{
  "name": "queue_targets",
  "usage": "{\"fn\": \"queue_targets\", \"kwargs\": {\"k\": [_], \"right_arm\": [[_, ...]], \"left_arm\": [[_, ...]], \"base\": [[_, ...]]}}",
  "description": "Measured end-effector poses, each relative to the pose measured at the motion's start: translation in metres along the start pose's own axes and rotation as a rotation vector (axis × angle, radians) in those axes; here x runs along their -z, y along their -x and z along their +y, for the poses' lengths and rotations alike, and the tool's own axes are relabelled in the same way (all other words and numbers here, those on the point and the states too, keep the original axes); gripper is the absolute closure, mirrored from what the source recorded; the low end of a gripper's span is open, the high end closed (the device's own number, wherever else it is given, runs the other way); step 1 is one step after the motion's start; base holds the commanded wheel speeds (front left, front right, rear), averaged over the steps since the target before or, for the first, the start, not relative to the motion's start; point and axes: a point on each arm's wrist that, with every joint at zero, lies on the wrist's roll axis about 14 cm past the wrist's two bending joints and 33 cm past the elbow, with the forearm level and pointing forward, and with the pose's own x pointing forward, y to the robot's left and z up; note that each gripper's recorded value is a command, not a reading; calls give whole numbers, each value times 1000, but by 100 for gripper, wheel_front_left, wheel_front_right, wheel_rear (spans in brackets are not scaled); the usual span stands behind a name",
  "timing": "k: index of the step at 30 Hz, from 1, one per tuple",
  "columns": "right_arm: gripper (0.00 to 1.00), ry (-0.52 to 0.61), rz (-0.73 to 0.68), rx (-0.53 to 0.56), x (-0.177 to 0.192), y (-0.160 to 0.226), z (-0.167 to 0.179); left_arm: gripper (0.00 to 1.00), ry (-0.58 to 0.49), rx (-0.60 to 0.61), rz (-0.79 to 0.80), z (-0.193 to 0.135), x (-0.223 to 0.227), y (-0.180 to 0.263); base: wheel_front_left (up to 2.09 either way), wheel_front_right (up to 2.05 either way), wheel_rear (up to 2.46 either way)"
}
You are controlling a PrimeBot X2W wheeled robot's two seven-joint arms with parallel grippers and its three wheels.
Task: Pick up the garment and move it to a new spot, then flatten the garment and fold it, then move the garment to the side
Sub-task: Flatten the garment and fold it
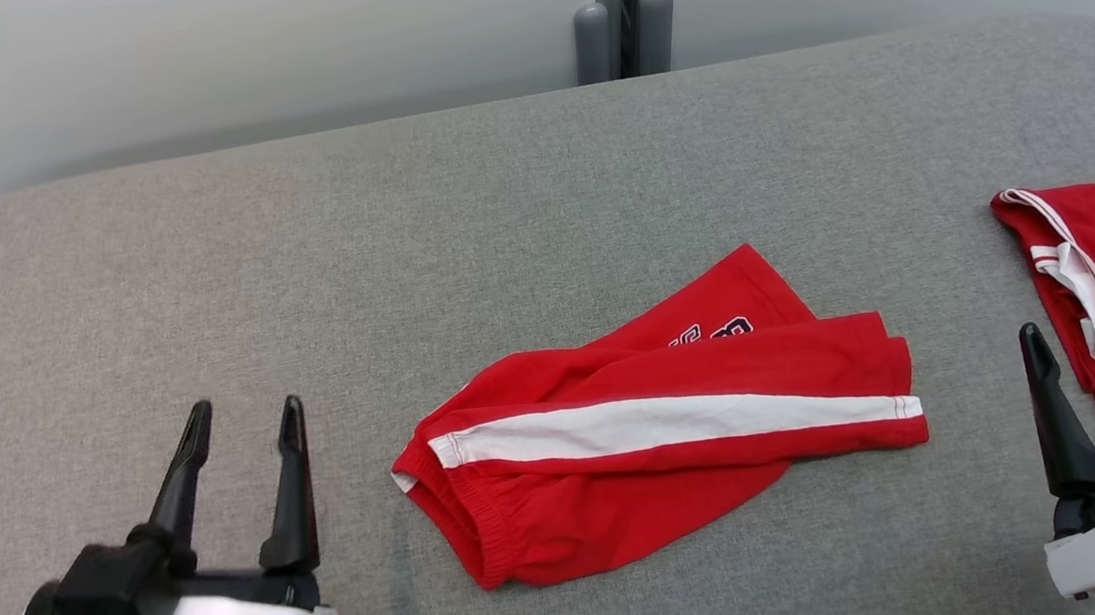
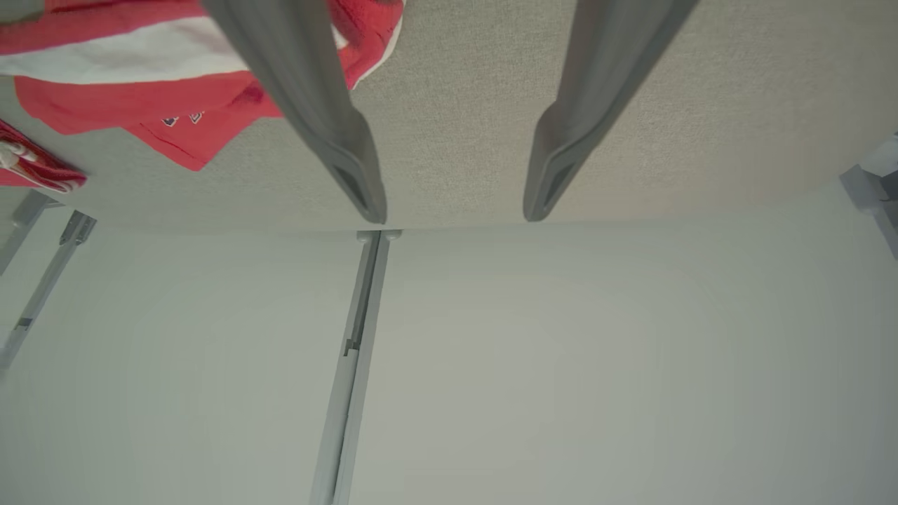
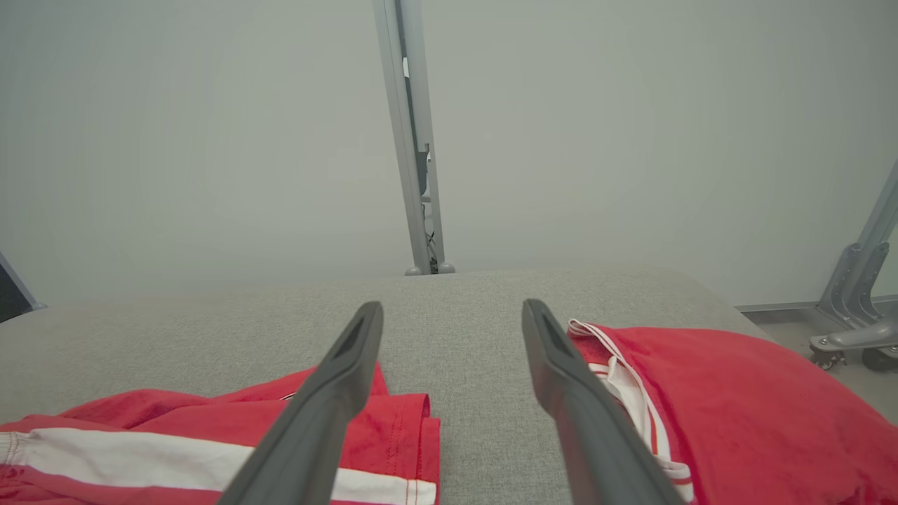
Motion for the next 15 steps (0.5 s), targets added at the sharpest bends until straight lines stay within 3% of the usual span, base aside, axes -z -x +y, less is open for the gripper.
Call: {"fn": "queue_targets", "kwargs": {"k": [5,15], "right_arm": [[0,0,21,-25,6,-7,7],[0,-13,78,-15,26,-9,3]], "left_arm": [[0,10,112,54,-24,6,-18],[0,145,266,505,-77,104,1]], "base": [[0,0,0],[0,0,0]]}}
